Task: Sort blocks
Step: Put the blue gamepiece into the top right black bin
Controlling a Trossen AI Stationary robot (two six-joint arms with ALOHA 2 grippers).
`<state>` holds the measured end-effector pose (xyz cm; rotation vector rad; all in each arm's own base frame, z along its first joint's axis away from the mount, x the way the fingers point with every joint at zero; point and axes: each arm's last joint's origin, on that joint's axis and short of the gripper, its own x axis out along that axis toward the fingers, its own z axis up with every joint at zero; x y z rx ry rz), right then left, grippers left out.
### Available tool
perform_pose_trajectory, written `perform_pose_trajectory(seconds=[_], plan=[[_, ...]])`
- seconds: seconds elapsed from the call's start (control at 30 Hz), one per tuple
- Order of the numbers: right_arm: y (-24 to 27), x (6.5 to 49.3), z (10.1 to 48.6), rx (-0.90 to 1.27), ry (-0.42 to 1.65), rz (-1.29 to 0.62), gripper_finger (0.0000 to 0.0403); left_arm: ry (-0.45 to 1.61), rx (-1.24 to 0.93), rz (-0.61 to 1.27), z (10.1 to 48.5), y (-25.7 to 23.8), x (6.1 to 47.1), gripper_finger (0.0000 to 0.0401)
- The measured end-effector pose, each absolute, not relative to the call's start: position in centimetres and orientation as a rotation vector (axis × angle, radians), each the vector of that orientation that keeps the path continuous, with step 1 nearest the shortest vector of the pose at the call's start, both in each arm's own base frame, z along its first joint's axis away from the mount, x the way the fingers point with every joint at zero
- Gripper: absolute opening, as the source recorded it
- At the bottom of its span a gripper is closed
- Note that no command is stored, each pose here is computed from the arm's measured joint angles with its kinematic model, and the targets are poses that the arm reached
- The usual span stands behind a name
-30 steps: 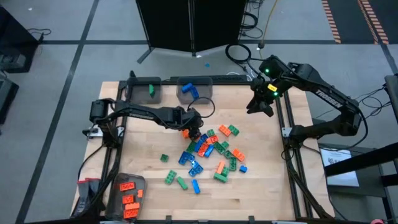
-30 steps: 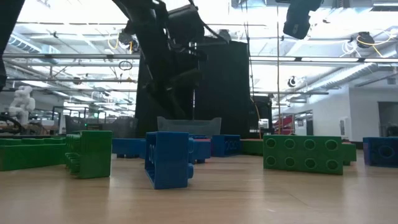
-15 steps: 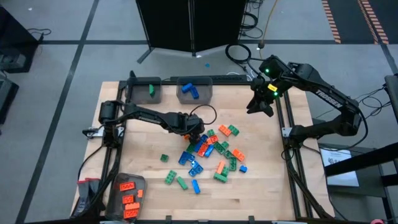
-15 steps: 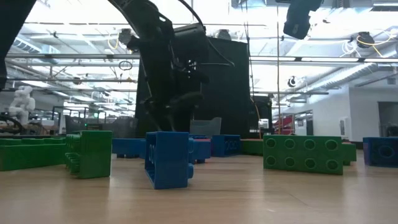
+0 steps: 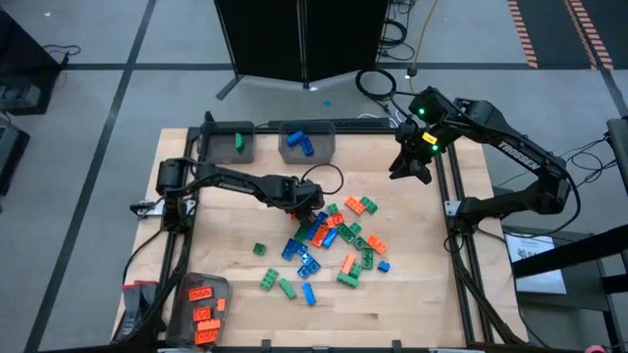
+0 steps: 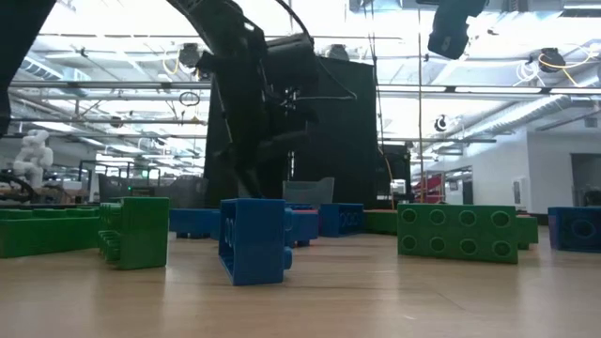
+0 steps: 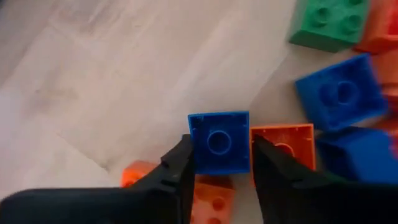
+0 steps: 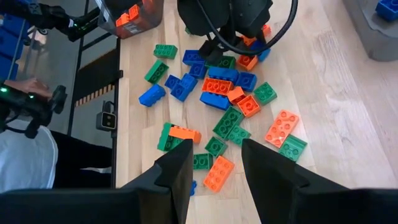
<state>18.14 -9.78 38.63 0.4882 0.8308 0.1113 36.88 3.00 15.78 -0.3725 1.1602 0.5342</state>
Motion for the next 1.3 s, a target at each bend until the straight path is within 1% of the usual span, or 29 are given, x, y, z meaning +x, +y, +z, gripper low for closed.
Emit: perform_pose_trajectory(seconds=[0.07, 0.23, 0.37, 0.5, 0.63, 0.7, 0.8, 0.9, 1.13, 1.23, 1.3], plan=[[-9.8, 18.1, 38.6, 0.488, 0.831, 0.111, 0.0134, 1.117, -0.381, 0.522, 17.0, 3.0, 37.4, 0.0098], [-9.8, 18.1, 38.6, 0.488, 0.831, 0.111, 0.0134, 1.007, -0.390, 0.525, 20.5, 3.4, 38.0, 0.0091], [-9.8, 18.1, 38.6, 0.488, 0.831, 0.110, 0.0134, 0.950, -0.395, 0.530, 22.6, 4.0, 38.2, 0.0078], [-9.8, 18.1, 38.6, 0.487, 0.831, 0.110, 0.0134, 0.929, -0.382, 0.529, 23.4, 4.7, 38.4, 0.0060], [-9.8, 18.1, 38.6, 0.485, 0.831, 0.111, 0.0134, 0.935, -0.220, 0.452, 23.3, 5.3, 38.7, 0.0055], [-9.8, 18.1, 38.6, 0.485, 0.831, 0.111, 0.0134, 0.952, -0.180, 0.422, 23.2, 5.6, 38.7, 0.0060], [-9.8, 18.1, 38.6, 0.488, 0.835, 0.112, 0.0134, 0.938, -0.192, 0.411, 23.3, 6.2, 38.7, 0.0077], [-9.8, 18.1, 38.6, 0.484, 0.835, 0.114, 0.0134, 0.941, -0.200, 0.413, 23.2, 6.6, 38.6, 0.0104], [-9.8, 18.1, 38.6, 0.456, 0.832, 0.126, 0.0134, 0.957, -0.176, 0.387, 22.9, 6.6, 38.7, 0.0194], [-9.8, 18.1, 38.6, 0.451, 0.832, 0.129, 0.0134, 0.981, -0.186, 0.396, 22.0, 6.7, 39.0, 0.0234], [-9.8, 18.1, 38.6, 0.447, 0.832, 0.130, 0.0134, 1.006, -0.190, 0.400, 21.0, 6.8, 39.2, 0.0253]])
